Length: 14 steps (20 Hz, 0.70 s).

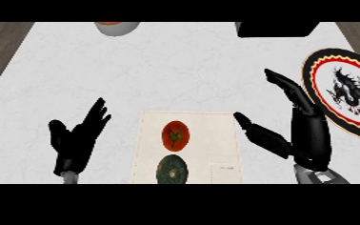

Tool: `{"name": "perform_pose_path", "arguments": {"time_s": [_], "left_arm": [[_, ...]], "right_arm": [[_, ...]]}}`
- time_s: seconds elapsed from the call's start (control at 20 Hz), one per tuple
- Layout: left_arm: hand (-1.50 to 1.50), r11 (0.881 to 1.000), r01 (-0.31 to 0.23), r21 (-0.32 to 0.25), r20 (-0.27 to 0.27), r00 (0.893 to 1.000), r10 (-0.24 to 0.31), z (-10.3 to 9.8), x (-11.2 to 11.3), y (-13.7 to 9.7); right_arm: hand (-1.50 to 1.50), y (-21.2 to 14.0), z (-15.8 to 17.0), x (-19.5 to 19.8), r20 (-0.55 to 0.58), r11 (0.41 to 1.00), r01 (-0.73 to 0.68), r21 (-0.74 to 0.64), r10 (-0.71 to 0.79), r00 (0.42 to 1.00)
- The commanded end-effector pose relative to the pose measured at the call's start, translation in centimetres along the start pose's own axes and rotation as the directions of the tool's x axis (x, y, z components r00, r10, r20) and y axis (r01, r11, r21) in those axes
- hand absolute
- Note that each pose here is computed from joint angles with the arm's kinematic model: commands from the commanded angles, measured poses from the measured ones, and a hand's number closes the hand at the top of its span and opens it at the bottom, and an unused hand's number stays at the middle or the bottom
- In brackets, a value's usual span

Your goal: Pick the squash from the placemat and place it in the plate

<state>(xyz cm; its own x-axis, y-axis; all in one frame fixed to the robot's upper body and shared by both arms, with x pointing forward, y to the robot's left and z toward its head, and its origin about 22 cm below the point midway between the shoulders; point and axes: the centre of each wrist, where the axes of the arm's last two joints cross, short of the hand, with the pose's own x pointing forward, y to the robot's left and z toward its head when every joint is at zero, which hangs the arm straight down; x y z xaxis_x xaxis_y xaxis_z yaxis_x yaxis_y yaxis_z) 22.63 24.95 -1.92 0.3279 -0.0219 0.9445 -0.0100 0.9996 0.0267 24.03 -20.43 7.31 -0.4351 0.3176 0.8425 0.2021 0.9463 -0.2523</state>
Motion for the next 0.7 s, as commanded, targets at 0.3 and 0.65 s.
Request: {"name": "perform_pose_path", "arguments": {"time_s": [0.3, 0.65], "left_arm": [[0.00, 1.000, -0.025, -0.003, -0.058, 0.998, 0.025, -0.2, -2.2, -1.4], [0.00, 1.000, -0.009, -0.014, -0.062, 0.998, 0.008, -0.2, -1.7, -0.8]], "right_arm": [[-1.50, -3.0, 4.5, 3.8, -0.047, 0.932, -0.224, 0.285, 0.247, 0.968], [-1.50, -1.5, 3.9, 8.0, -0.038, 0.765, -0.380, 0.520, 0.465, 0.884]]}}
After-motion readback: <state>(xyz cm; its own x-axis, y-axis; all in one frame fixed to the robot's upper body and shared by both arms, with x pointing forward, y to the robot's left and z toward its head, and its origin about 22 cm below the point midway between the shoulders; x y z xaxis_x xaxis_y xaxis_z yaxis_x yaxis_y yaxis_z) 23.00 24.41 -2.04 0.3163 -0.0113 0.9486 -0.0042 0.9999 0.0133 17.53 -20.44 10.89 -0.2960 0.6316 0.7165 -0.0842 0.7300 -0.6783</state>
